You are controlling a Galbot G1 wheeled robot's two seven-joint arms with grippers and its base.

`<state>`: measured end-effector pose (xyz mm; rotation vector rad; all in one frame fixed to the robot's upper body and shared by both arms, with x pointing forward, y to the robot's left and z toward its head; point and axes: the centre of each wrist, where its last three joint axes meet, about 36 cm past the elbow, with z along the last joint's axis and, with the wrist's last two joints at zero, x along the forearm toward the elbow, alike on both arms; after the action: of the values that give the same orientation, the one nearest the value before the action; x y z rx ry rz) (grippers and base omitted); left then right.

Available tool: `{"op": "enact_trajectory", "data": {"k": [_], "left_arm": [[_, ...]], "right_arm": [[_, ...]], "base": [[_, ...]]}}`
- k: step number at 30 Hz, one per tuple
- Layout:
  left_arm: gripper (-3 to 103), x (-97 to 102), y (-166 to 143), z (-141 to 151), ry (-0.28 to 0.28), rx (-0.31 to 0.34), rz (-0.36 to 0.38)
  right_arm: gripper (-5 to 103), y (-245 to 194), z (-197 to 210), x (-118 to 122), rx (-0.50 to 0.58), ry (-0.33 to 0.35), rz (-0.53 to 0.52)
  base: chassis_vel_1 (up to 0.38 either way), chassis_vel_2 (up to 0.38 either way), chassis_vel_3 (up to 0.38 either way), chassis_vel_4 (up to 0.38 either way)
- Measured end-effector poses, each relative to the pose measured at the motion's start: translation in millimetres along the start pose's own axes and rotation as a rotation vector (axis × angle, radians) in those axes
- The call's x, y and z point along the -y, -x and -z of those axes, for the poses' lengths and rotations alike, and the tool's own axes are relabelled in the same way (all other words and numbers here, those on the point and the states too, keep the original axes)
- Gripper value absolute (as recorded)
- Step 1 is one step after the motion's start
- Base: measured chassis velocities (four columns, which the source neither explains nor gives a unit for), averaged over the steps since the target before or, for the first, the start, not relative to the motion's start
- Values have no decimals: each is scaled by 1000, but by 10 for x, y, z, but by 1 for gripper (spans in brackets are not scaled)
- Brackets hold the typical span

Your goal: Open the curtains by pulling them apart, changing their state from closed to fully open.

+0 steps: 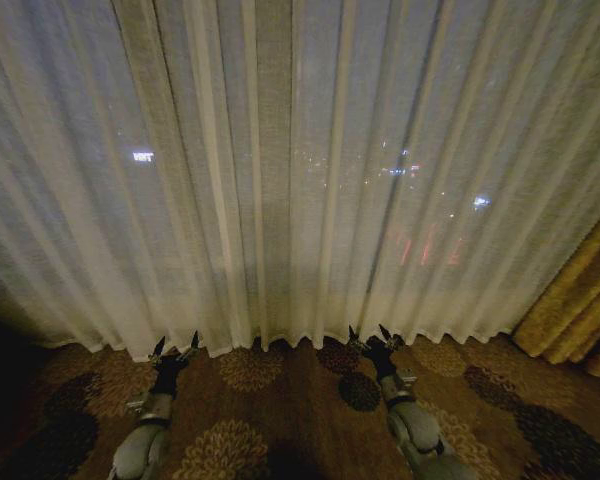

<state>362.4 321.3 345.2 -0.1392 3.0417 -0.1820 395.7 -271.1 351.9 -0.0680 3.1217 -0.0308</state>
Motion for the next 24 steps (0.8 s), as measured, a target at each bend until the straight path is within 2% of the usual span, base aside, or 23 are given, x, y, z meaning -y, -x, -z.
{"op": "enact_trajectory", "data": {"k": [13,16,21,24], "left_arm": [[100,0,0,0,0,0,0],[100,0,0,0,0,0,0],[100,0,0,0,0,0,0],[100,0,0,0,0,0,0]], "right_arm": [[100,-64,21,7,-12,6,-10],[100,-642,257,118,-134,44,-94],[100,-1075,490,222,-228,53,-158],[100,-1219,565,323,-237,63,-158]], "base": [[0,0,0,0],[0,0,0,0],[0,0,0,0],[0,0,0,0]]}}
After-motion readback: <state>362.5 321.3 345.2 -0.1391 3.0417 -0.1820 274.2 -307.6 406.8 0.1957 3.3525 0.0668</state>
